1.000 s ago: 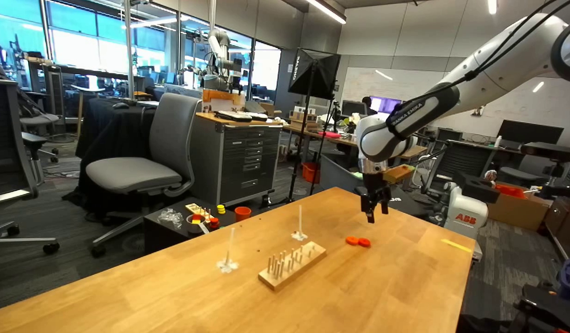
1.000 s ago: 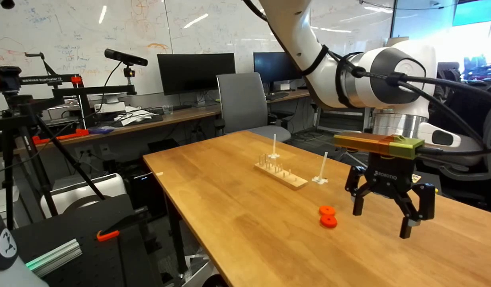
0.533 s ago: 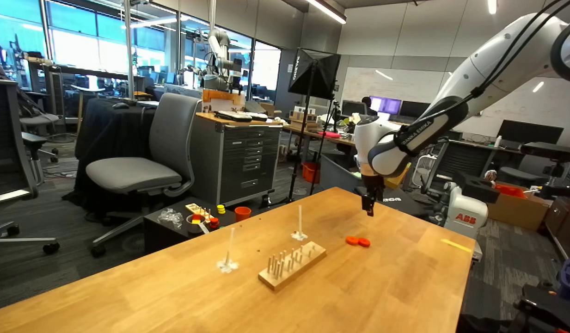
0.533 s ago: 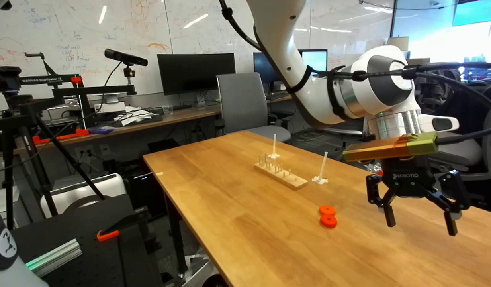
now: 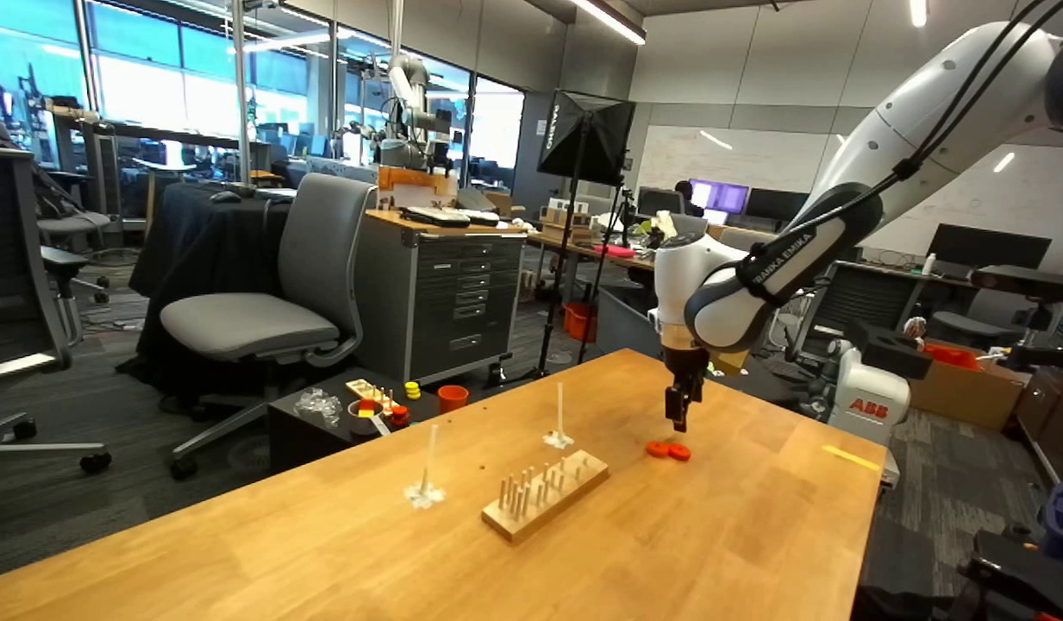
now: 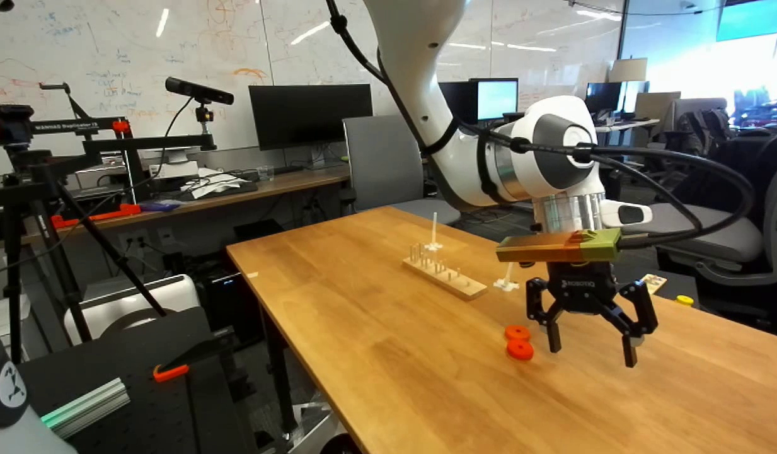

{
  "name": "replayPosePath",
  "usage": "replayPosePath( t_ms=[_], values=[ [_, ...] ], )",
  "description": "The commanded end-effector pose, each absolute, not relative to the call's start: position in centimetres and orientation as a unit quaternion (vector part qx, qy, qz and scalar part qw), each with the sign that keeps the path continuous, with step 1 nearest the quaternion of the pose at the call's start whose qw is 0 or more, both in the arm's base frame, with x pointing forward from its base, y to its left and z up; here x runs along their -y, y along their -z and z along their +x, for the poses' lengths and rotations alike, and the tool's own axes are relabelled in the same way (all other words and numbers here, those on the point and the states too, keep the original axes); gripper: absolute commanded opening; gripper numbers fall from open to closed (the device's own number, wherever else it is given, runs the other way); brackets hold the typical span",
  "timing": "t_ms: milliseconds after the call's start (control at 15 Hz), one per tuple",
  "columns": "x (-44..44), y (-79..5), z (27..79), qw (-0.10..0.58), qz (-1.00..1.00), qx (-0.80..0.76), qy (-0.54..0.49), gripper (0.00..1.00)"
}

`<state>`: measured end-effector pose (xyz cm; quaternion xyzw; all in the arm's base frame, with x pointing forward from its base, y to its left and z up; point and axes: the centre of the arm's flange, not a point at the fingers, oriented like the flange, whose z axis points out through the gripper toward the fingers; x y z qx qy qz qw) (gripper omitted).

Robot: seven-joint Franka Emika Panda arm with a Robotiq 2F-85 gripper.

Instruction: Pick the orange ring and put it on the object on the table

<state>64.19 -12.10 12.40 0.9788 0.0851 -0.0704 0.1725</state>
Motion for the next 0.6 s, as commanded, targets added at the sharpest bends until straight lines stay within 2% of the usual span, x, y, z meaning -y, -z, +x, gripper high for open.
replayPosePath(
  t_ms=[0, 533],
  values=[
    [11.25, -14.43, 62.41, 0.148, 0.981, -0.101, 0.072, 1.0],
    [10.48, -15.28, 62.97, 0.138, 0.979, -0.127, 0.081, 1.0]
  ],
)
